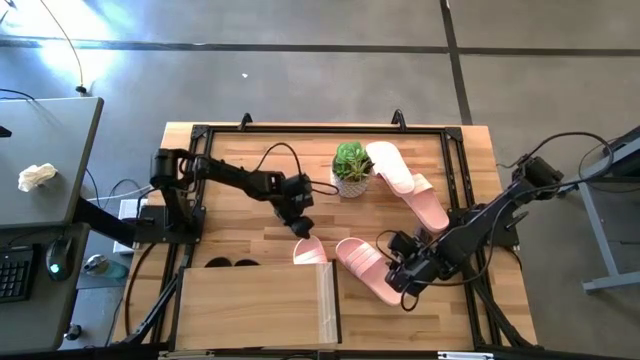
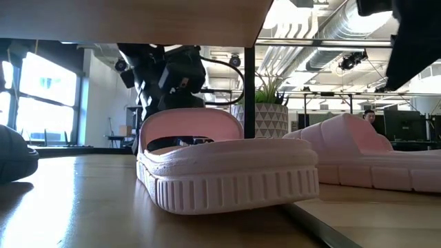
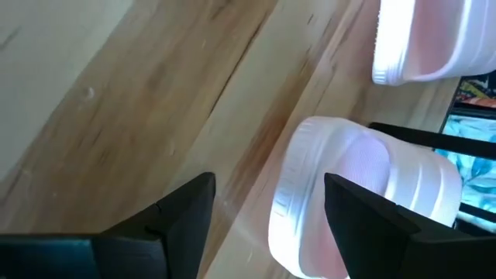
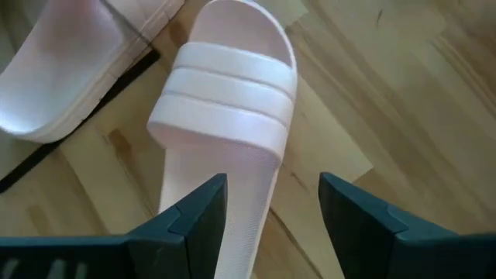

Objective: Pick and place slides into the shelf
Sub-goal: Put the pink slide under the shelf

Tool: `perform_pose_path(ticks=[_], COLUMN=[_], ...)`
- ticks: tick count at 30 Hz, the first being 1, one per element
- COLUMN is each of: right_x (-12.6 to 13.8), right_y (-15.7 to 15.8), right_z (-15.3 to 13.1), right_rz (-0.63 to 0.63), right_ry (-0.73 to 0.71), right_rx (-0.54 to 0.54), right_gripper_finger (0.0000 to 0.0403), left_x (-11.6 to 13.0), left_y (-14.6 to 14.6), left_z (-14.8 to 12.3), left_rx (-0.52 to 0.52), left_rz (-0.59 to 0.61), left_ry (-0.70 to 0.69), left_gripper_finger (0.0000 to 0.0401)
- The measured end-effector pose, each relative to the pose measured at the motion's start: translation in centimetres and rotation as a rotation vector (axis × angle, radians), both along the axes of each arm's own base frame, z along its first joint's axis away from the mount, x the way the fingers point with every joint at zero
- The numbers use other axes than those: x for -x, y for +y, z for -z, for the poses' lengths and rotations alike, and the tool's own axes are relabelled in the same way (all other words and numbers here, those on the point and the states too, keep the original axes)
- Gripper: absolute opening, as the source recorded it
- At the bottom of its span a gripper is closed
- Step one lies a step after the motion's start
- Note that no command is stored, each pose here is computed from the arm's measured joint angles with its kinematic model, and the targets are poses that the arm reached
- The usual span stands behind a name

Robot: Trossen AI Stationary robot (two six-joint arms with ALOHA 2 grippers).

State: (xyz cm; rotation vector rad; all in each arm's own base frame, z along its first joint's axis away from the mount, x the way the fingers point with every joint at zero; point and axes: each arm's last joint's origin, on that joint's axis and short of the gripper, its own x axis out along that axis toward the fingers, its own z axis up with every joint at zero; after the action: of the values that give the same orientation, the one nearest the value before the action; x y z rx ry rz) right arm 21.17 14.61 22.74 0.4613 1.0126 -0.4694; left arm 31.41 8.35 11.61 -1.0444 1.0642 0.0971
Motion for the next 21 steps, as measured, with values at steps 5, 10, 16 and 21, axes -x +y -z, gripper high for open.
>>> perform_pose_path(ticks=[5,10,16,21], right_x=[-0.6,-1.2,-1.6,-1.6], right_y=[-0.8,-1.8,-2.5,-2.5], right_z=[0.0,0.0,0.1,0.1], right_rz=[-0.010,-0.026,-0.025,-0.027], right_ry=[0.022,0.043,0.051,0.052], right_rx=[-0.002,0.007,0.010,0.014], right_gripper_finger=[0.0193,0.0193,0.0193,0.0193], left_x=[-0.2,-0.5,-0.6,-0.6], left_y=[-0.1,0.0,-0.1,-0.1], left_z=[0.3,1.0,1.3,1.3], left_rx=[0.040,0.085,0.093,0.085], left_rz=[0.027,0.056,0.083,0.121], left_ry=[-0.024,-0.044,-0.062,-0.085], left_gripper_finger=[0.0232,0.0232,0.0232,0.0232])
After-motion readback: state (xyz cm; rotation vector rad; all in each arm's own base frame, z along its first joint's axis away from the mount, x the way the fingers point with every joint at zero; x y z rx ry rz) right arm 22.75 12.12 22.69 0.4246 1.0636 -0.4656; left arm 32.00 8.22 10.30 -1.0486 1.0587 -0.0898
